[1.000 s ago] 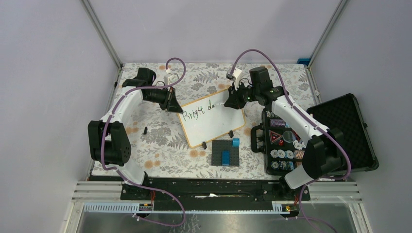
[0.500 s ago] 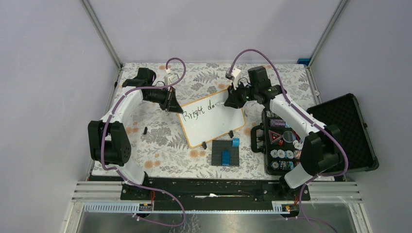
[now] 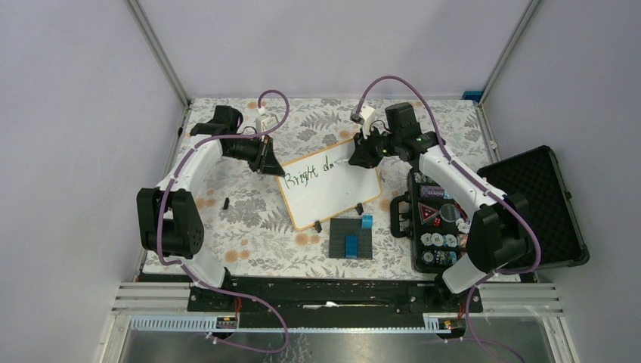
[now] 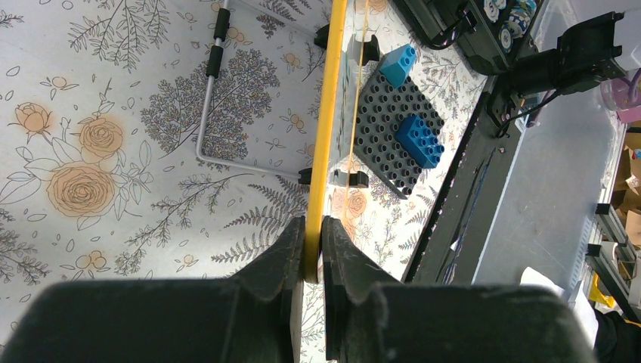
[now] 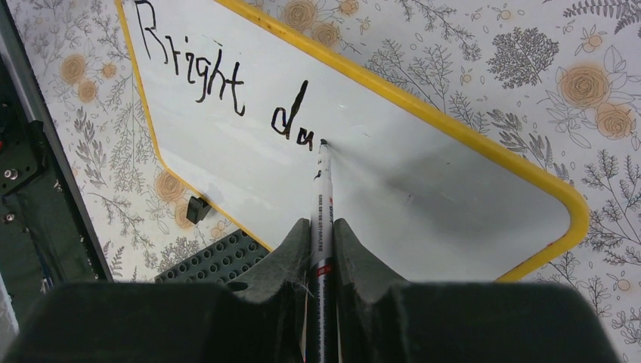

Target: Write a sentence on the whiteboard

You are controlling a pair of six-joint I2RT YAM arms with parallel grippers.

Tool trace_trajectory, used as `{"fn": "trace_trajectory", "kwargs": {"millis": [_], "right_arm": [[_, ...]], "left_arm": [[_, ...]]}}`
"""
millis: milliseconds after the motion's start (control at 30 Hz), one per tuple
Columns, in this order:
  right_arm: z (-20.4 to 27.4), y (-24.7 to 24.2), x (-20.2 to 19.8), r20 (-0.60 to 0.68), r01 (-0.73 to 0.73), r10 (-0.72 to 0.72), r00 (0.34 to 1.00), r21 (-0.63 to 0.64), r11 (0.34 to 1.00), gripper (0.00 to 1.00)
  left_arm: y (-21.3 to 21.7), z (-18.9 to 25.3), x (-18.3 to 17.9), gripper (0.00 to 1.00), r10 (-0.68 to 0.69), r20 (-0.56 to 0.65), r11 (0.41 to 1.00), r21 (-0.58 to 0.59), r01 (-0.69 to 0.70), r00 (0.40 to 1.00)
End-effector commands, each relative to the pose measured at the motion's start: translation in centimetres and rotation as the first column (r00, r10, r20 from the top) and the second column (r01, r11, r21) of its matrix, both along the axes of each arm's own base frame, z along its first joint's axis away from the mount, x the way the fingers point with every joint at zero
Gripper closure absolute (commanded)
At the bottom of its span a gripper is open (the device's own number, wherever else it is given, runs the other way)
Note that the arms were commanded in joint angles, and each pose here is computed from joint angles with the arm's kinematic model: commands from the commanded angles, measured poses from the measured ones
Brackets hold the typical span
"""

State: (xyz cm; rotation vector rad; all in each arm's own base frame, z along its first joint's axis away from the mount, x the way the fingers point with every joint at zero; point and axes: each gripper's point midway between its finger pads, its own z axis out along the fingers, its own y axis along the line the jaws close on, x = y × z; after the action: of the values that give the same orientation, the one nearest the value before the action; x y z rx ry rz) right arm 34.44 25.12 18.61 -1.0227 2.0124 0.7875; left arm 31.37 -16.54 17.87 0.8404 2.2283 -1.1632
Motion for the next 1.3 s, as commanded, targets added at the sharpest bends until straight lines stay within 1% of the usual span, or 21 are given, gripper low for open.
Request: {"fn": "trace_trajectory", "kwargs": {"millis": [0,567,1267], "right_arm": [[1.9,-0.2,1.8,0.066,0.032,-0.033,0.997,0.01,0.999,1.0],[0.8,-0.8,1.3,0.05,0.037,-0.037,0.998,-0.009,0.999,1.0],[0.5,-1.2,0.7,0.052,0.03,-0.03,0.998,-0.017,0.999,1.0]], "left_arm": [[0.2,0.5,0.7,1.0,-0.015,0.099,0.999,0.037,0.011,0.995],[0.2,0.5,0.7,1.0,-0.015,0.101,0.999,0.037,0.011,0.995],[0.2,0.5,0.7,1.0,-0.015,0.097,0.999,0.034,0.012,0.995]]}}
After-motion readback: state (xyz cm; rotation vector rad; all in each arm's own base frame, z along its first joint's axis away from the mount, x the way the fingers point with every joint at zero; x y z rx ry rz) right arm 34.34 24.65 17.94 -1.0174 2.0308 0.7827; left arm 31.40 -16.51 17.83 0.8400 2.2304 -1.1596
